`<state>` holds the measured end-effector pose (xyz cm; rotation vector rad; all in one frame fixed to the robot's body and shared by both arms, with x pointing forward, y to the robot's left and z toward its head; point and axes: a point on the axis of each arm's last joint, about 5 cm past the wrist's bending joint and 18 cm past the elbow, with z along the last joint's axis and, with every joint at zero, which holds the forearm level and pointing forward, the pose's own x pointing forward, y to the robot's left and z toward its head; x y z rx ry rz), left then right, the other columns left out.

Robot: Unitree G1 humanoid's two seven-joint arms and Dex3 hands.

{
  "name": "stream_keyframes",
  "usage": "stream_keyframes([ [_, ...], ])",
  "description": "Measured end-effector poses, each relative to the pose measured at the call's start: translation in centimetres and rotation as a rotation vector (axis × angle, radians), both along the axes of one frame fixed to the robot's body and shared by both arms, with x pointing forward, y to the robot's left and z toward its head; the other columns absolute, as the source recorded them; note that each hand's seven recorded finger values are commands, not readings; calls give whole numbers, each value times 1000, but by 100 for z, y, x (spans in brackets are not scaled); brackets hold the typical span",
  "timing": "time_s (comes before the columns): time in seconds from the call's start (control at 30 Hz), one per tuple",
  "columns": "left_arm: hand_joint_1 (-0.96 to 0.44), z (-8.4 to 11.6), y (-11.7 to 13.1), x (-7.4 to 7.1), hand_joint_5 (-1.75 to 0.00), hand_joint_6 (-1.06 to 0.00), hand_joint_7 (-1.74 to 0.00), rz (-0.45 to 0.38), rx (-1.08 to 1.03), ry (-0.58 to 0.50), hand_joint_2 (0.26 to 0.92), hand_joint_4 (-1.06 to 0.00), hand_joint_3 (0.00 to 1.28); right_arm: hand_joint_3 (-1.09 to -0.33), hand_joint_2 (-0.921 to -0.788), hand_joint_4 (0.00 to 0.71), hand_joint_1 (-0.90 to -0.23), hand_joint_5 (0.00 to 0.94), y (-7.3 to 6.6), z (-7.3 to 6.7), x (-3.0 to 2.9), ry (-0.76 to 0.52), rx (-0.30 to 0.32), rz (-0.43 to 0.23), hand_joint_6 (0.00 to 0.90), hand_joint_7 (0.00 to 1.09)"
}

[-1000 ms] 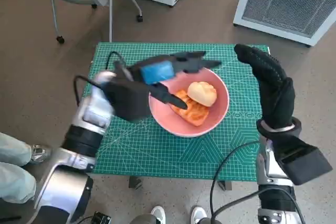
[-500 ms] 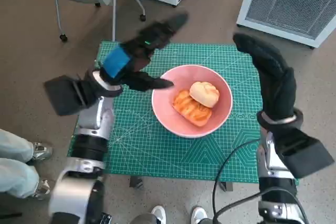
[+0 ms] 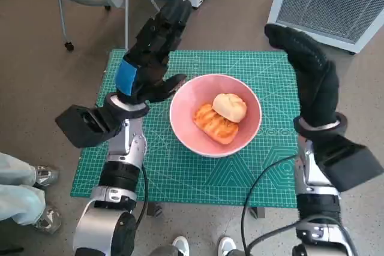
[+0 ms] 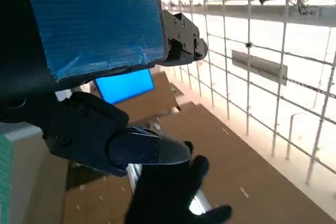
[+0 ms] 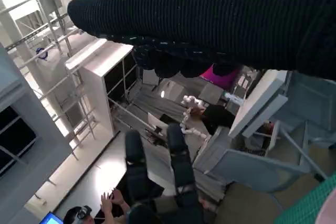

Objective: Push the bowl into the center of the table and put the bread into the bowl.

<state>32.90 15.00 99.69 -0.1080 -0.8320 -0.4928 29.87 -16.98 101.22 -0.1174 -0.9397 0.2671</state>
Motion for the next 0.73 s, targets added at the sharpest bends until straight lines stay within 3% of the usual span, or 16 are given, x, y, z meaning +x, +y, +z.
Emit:
stream_keyframes([
  [0.73,-668,-51,48,-21,0,-162,0,33,-9,7,921,-52,425,-790,-921,126,-727,0,17,37,24,6,-4,7,-1,429],
])
